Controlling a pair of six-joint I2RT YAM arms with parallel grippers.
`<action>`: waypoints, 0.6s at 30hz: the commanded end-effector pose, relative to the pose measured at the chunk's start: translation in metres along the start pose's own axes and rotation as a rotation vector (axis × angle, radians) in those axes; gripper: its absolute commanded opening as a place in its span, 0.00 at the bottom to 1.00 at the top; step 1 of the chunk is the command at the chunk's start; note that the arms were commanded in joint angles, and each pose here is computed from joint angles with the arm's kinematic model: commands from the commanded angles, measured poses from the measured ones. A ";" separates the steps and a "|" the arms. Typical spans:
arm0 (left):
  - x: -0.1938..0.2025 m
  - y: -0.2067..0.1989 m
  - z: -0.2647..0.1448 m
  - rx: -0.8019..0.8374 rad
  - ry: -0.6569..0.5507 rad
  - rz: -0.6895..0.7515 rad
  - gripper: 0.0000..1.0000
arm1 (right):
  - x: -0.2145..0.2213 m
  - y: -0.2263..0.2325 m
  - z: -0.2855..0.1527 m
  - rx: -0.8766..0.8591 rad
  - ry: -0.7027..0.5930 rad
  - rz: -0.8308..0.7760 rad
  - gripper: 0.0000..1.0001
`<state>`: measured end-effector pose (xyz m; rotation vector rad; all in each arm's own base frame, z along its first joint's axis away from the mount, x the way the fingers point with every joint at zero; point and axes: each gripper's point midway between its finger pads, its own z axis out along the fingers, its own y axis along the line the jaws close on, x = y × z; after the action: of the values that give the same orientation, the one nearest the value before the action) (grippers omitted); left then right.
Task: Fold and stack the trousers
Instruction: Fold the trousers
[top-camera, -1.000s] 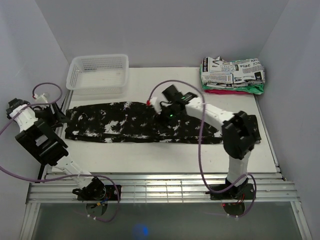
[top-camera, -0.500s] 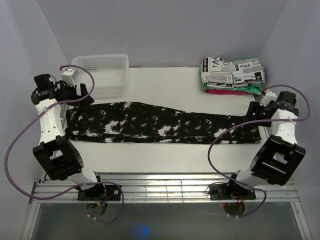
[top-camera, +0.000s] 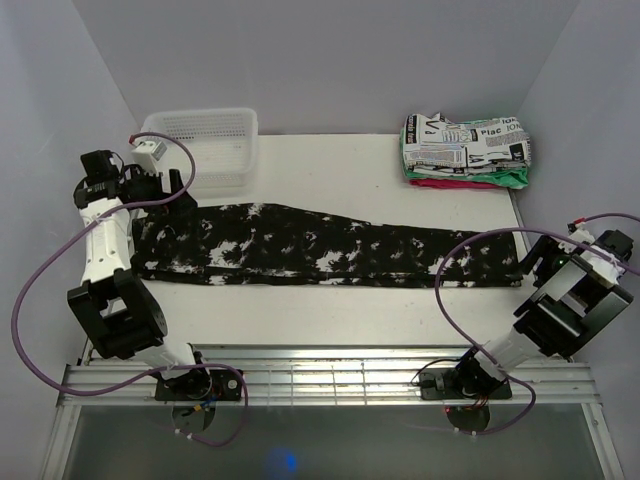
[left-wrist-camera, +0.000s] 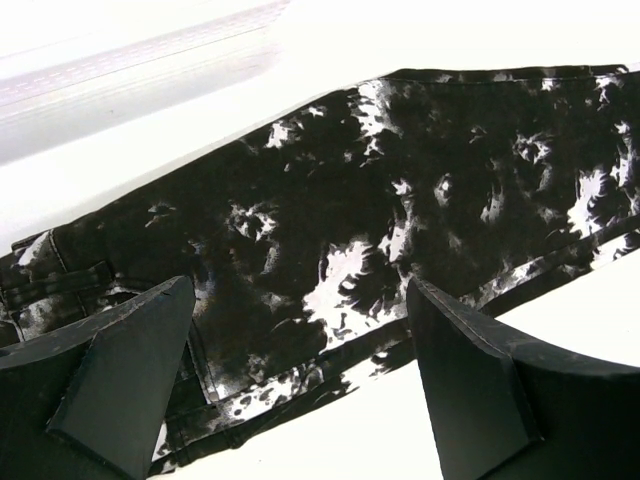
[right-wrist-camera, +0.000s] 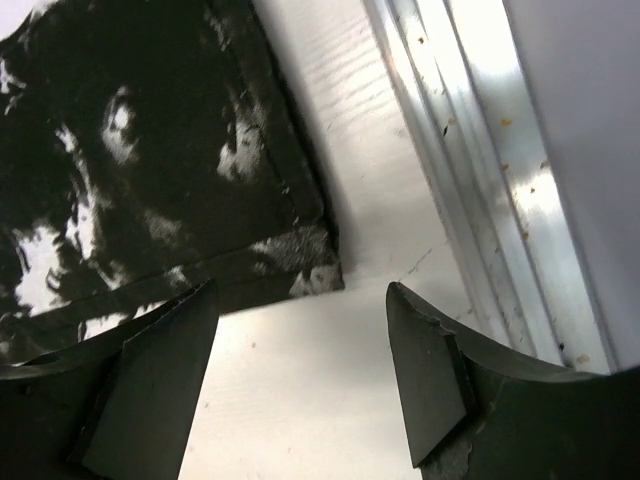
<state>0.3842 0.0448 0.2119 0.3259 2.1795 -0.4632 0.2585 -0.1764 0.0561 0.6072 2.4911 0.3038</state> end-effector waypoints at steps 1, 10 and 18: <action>-0.012 -0.005 -0.008 -0.010 -0.035 0.018 0.98 | -0.009 -0.009 0.016 -0.018 -0.048 0.021 0.73; -0.016 -0.003 -0.009 -0.018 -0.038 0.014 0.98 | 0.010 0.004 0.056 -0.191 0.023 0.069 0.63; -0.015 0.000 -0.009 -0.032 -0.033 0.012 0.98 | 0.033 0.028 0.071 -0.281 0.137 0.114 0.52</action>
<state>0.3847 0.0477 0.2108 0.2948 2.1930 -0.4508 0.3053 -0.1557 0.0247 0.4939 2.3709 0.5969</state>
